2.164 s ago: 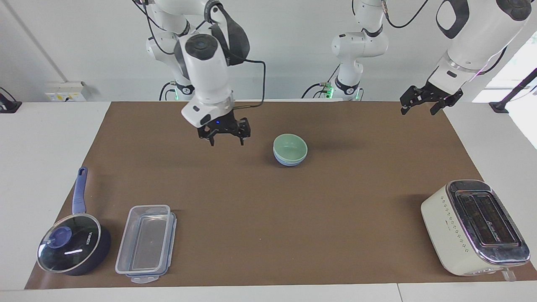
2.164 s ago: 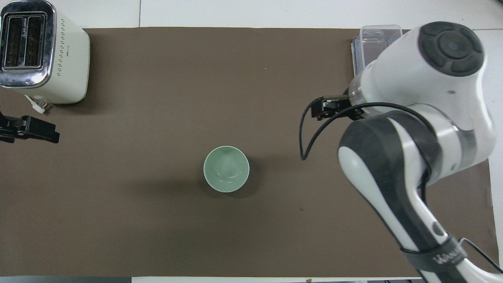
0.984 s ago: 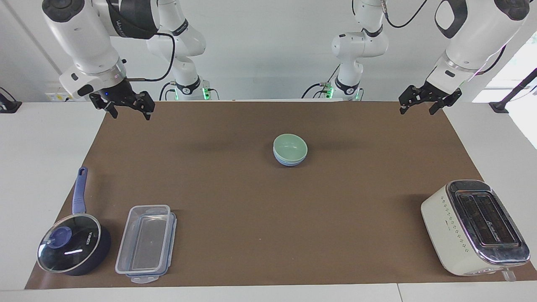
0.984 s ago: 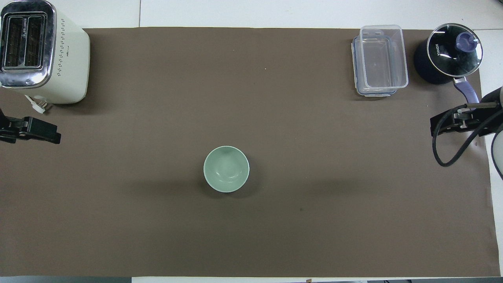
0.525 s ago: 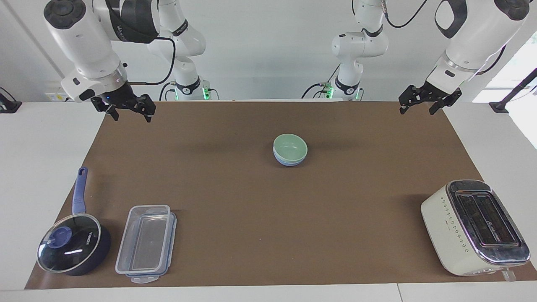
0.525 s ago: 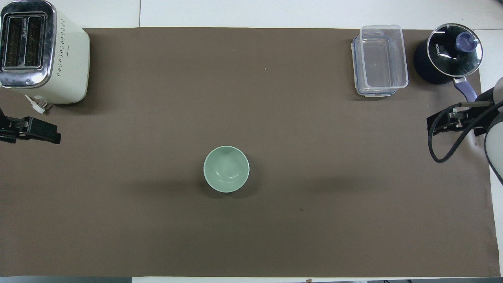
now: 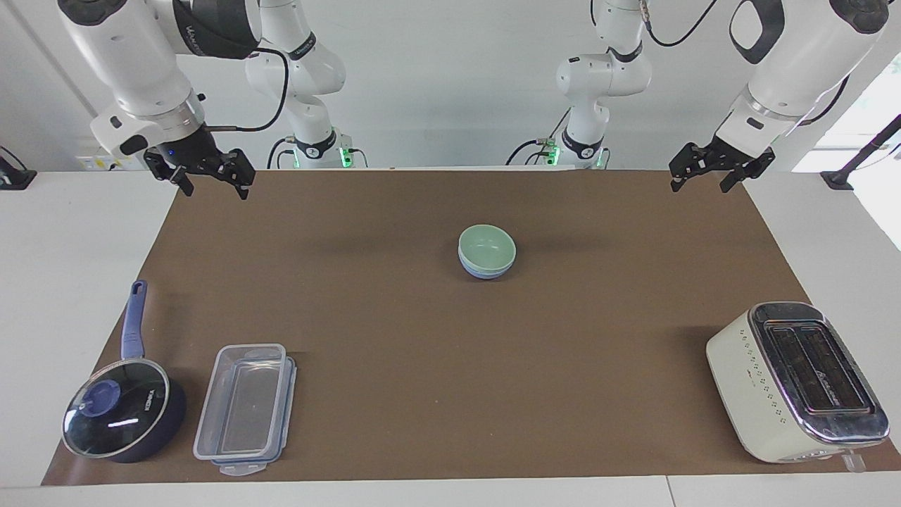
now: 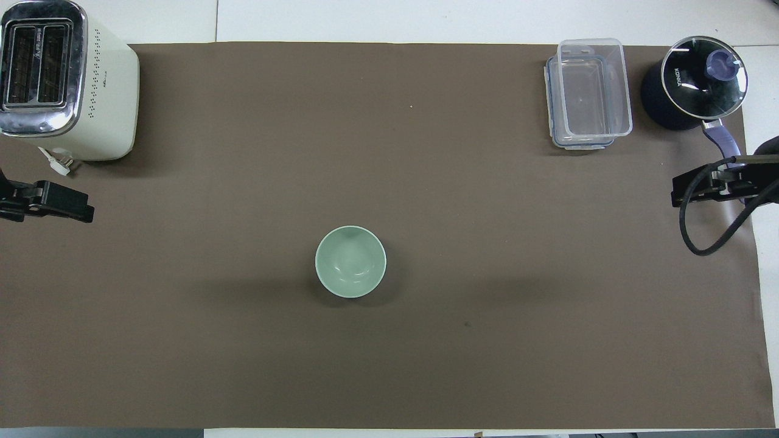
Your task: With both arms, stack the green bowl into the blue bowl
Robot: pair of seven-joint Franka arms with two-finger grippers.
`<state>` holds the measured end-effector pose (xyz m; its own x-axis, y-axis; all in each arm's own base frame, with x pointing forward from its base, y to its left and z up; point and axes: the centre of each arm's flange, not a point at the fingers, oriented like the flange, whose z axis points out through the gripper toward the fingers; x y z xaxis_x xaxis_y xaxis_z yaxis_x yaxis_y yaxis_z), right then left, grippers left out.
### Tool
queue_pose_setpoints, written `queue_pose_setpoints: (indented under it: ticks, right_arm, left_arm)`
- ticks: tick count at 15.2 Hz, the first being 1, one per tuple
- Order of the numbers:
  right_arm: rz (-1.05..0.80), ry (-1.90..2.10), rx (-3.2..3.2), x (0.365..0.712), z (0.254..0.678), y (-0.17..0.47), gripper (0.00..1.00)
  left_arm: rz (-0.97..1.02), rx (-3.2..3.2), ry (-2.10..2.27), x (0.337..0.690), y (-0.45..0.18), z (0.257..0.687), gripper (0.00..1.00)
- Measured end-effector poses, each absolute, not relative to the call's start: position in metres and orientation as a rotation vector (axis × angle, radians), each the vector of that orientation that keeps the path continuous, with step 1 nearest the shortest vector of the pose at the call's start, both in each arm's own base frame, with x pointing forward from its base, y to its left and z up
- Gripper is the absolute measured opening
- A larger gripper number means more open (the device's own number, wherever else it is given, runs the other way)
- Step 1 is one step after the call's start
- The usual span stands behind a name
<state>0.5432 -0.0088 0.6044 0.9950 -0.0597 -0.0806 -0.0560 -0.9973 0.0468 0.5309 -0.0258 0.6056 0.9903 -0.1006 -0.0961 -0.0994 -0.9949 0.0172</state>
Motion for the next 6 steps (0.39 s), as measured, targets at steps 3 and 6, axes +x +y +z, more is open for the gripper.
queue_pose_setpoints:
  ticks: [3, 6]
  right_arm:
    - [-0.135, -0.086, 3.1, 0.5427, 0.604, -0.0075, 1.0]
    - [-0.145, -0.079, 3.103, 0.5418, 0.6037, -0.0072, 1.0]
  left_arm:
    - [-0.152, 3.122, -0.157, 0.5308, -0.0259, 0.6056, 1.0]
    - [-0.152, 3.122, -0.157, 0.5308, -0.026, 0.6056, 1.0]
